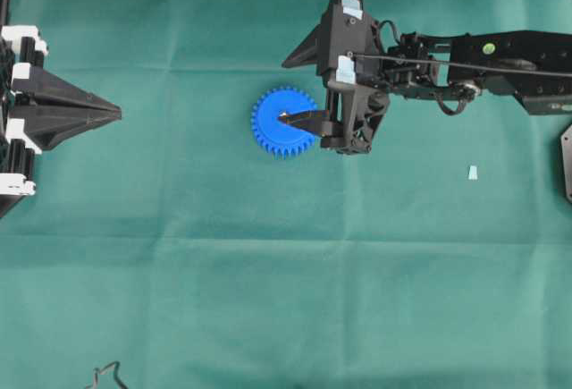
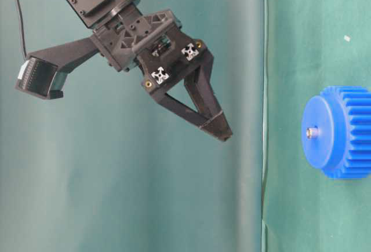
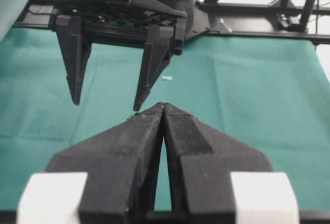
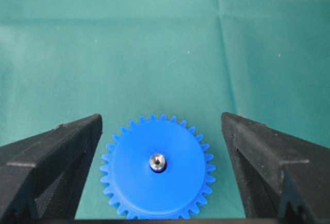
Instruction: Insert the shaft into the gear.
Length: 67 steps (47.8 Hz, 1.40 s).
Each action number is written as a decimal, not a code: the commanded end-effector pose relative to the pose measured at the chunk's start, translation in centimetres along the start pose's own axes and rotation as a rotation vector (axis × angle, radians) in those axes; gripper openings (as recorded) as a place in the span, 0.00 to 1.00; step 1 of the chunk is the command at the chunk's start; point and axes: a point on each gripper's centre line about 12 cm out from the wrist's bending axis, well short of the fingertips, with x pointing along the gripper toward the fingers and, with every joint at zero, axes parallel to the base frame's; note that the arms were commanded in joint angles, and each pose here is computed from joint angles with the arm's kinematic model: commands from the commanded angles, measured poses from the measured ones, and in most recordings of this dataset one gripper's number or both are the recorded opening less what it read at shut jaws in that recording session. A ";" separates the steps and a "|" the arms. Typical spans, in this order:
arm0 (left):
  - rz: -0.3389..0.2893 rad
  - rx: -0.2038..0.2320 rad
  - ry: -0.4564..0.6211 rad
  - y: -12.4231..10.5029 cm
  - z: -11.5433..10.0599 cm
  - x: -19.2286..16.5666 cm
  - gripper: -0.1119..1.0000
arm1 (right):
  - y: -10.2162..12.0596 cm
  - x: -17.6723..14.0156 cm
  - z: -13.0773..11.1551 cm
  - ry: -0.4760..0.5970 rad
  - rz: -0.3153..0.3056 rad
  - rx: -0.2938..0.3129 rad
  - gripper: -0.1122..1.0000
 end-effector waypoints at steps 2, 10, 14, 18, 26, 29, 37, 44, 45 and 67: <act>-0.001 0.002 -0.031 0.0 1.2 0.2 0.10 | 0.2 -1.2 1.2 -0.043 0.006 -0.004 0.95; -0.001 0.000 -0.025 0.0 1.1 0.2 0.10 | 0.1 -3.3 1.0 -0.064 0.007 -0.003 0.95; -0.002 0.000 -0.025 -0.1 1.1 0.2 0.10 | 0.2 -4.9 0.9 -0.087 0.011 -0.004 0.95; -0.002 0.000 -0.023 -0.1 1.1 0.2 0.10 | 0.2 -6.6 0.5 -0.105 0.013 -0.004 0.95; -0.001 0.000 -0.023 0.0 1.1 0.2 0.10 | 0.0 -10.4 -0.6 -0.154 0.018 -0.003 0.95; -0.001 0.000 -0.023 0.0 1.1 0.2 0.10 | 0.0 -11.8 -1.1 -0.171 0.021 -0.005 0.95; -0.002 0.000 -0.025 -0.1 1.1 0.2 0.10 | -0.1 -15.7 -2.2 -0.245 0.030 -0.004 0.95; -0.002 0.000 -0.023 -0.1 1.1 0.2 0.10 | -0.3 -18.3 -3.4 -0.294 0.036 -0.005 0.95; -0.002 0.000 -0.025 -0.1 1.1 0.2 0.10 | -0.3 -18.6 -3.7 -0.301 0.038 -0.005 0.95; -0.001 0.000 -0.023 0.0 1.1 0.2 0.10 | -0.5 -19.1 -5.6 -0.299 0.036 -0.002 0.95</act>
